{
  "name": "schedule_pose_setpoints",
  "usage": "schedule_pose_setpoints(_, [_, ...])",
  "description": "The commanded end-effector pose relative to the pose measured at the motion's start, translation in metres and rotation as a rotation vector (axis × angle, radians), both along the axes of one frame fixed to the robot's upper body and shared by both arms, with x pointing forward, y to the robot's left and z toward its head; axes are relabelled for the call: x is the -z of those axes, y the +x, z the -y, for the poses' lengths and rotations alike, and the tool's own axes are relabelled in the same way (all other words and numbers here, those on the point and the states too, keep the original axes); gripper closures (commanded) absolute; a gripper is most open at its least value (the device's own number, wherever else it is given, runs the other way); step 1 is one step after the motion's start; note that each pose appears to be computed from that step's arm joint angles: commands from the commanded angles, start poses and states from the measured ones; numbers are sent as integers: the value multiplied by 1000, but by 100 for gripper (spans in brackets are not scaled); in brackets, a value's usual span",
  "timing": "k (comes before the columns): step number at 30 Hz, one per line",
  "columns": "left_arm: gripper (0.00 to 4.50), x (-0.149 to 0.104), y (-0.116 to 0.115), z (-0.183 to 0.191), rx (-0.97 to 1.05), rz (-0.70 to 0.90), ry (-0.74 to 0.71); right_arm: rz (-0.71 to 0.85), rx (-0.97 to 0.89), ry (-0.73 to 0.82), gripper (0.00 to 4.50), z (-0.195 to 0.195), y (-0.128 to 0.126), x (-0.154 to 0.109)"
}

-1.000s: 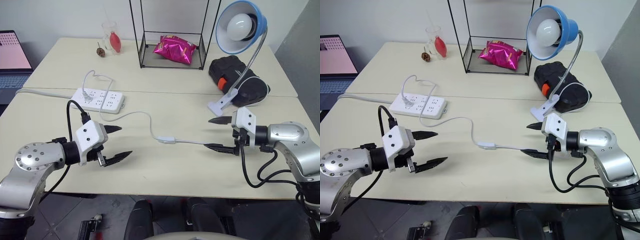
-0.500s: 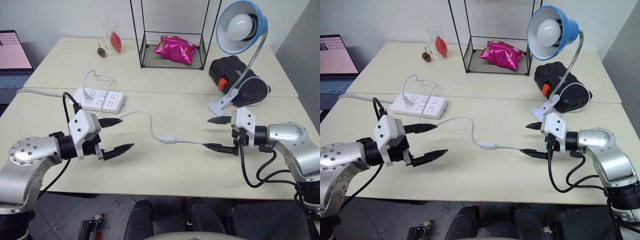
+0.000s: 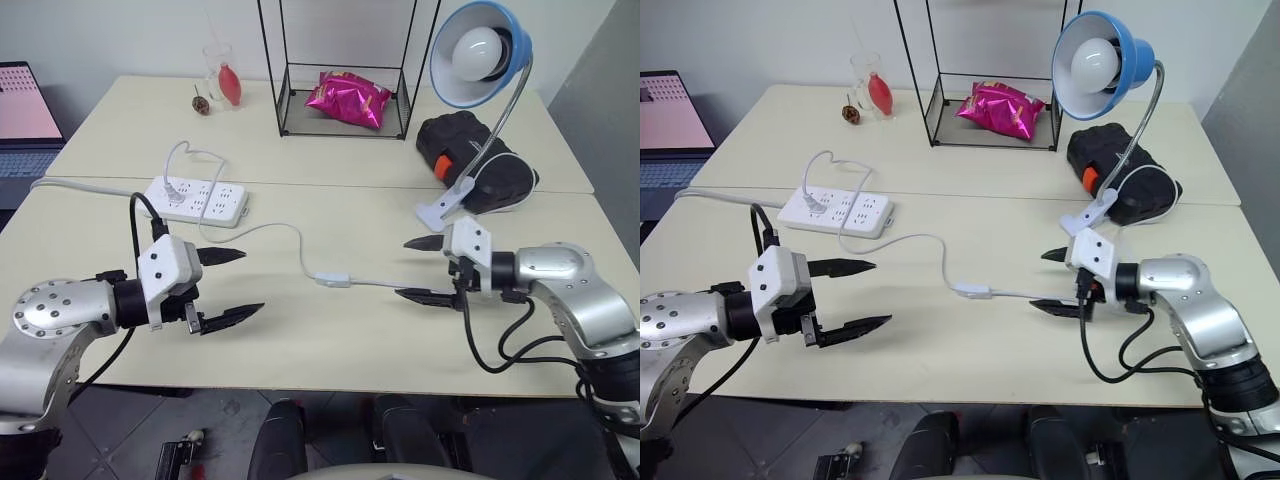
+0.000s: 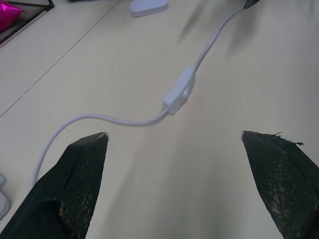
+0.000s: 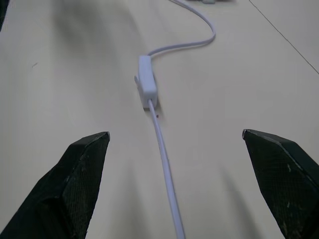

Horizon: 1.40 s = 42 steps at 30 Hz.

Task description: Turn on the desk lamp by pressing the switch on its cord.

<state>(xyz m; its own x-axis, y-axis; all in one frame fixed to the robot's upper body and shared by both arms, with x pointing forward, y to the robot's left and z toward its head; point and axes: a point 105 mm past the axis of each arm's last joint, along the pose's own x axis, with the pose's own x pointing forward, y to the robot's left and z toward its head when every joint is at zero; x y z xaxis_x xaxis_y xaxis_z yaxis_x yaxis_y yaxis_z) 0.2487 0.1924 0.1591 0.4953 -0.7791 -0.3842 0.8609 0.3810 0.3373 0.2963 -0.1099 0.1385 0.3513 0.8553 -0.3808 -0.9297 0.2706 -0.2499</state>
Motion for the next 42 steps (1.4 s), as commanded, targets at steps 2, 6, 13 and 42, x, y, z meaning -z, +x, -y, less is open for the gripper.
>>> schedule_pose_setpoints(2, [4, 0, 0, 3, 40, 26, 51, 9, -60, 1, 1, -20, 5, 6])
schedule_pose_setpoints(6, [4, 9, -2, 0, 63, 21, 105, 6, -99, 0, 1, -34, 12, 16])
schedule_pose_setpoints(13, [4, 9, -4, 2, 84, 13, 94, 10, -156, -1, 1, -52, 25, 22])
schedule_pose_setpoints(42, [0, 12, 0, 0, 57, 20, 110, -23, -194, 16, 349, -71, 30, 40])
